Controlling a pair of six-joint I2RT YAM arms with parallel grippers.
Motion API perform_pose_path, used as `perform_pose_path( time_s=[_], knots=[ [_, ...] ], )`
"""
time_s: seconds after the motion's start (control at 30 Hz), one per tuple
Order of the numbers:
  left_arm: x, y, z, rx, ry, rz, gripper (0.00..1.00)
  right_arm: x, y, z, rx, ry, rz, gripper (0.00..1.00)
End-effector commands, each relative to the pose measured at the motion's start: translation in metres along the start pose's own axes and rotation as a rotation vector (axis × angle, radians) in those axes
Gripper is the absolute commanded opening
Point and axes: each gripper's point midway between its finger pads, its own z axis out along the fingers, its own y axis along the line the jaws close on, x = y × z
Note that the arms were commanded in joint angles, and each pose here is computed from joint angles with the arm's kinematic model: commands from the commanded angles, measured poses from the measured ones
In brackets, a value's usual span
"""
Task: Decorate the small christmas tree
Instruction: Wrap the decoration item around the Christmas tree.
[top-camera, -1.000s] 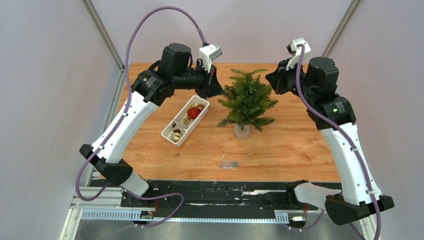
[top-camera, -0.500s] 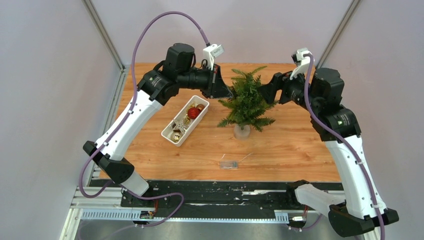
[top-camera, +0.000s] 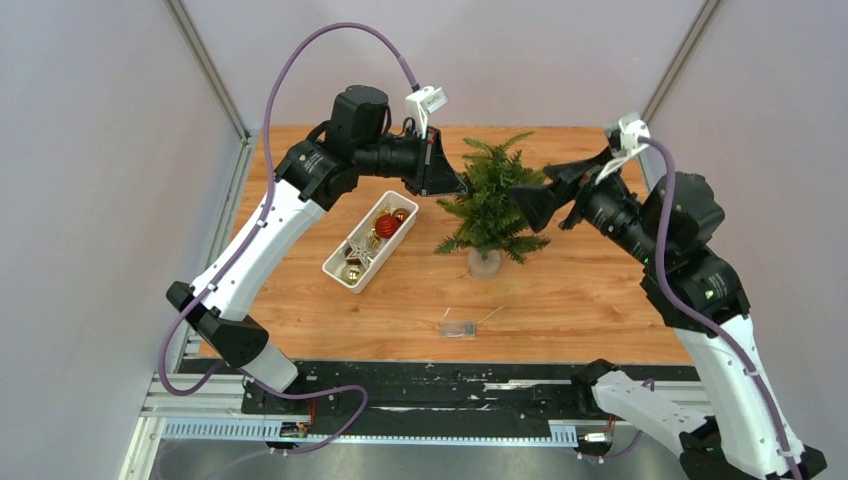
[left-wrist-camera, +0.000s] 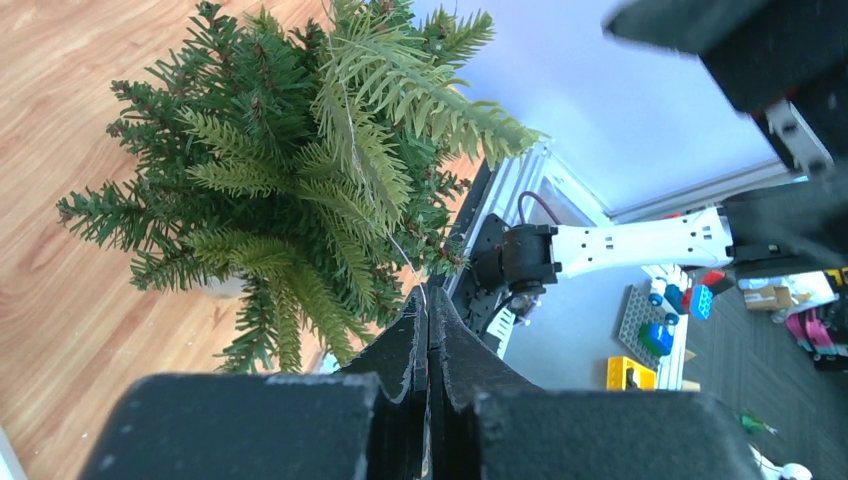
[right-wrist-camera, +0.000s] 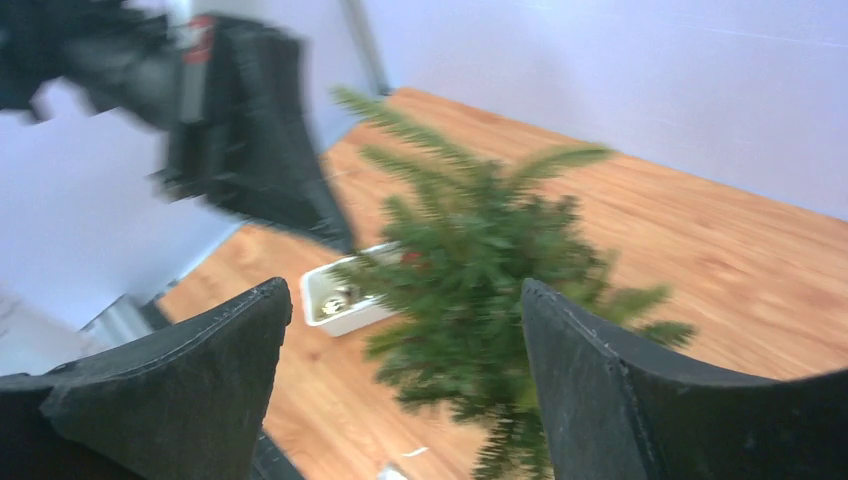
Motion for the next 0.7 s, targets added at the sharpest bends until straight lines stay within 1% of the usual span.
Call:
perform_pose_path(
  time_s=[0.0, 0.07, 0.13, 0.2, 0.27, 0.4, 0.47, 0.53, 0.6, 0.67],
  knots=[
    [-0.013, -0.008, -0.004, 0.021, -0.043, 0.037, 0.00, 0.006, 0.059, 0.005, -0.221, -0.057, 0.036, 0.85],
    [-0.012, -0.007, -0.004, 0.019, -0.041, 0.041, 0.00, 0.026, 0.091, 0.010, -0.323, -0.032, 0.043, 0.84],
    [-0.012, -0.007, -0.005, 0.022, -0.041, 0.043, 0.00, 0.042, 0.105, 0.015, -0.332, -0.031, 0.044, 0.84],
    [-0.012, -0.007, -0.004, 0.023, -0.041, 0.044, 0.00, 0.055, 0.112, 0.021, -0.324, -0.049, 0.054, 0.80],
    [-0.012, -0.008, -0.004, 0.027, -0.039, 0.043, 0.00, 0.061, 0.118, 0.027, -0.329, -0.087, 0.086, 0.73],
    [-0.010, -0.007, -0.003, 0.030, -0.034, 0.041, 0.00, 0.080, 0.128, 0.043, -0.322, -0.079, 0.113, 0.58],
    [-0.009, -0.006, -0.002, 0.028, -0.032, 0.039, 0.00, 0.087, 0.131, 0.049, -0.323, -0.068, 0.127, 0.57],
    [-0.009, -0.006, -0.002, 0.030, -0.032, 0.038, 0.00, 0.085, 0.133, 0.053, -0.323, -0.086, 0.142, 0.57],
    [-0.009, -0.006, -0.001, 0.031, -0.029, 0.034, 0.00, 0.090, 0.127, 0.061, -0.279, -0.081, 0.149, 0.58],
    [-0.009, -0.006, 0.000, 0.035, -0.028, 0.033, 0.00, 0.098, 0.118, 0.070, -0.223, -0.077, 0.139, 0.56]
  ],
)
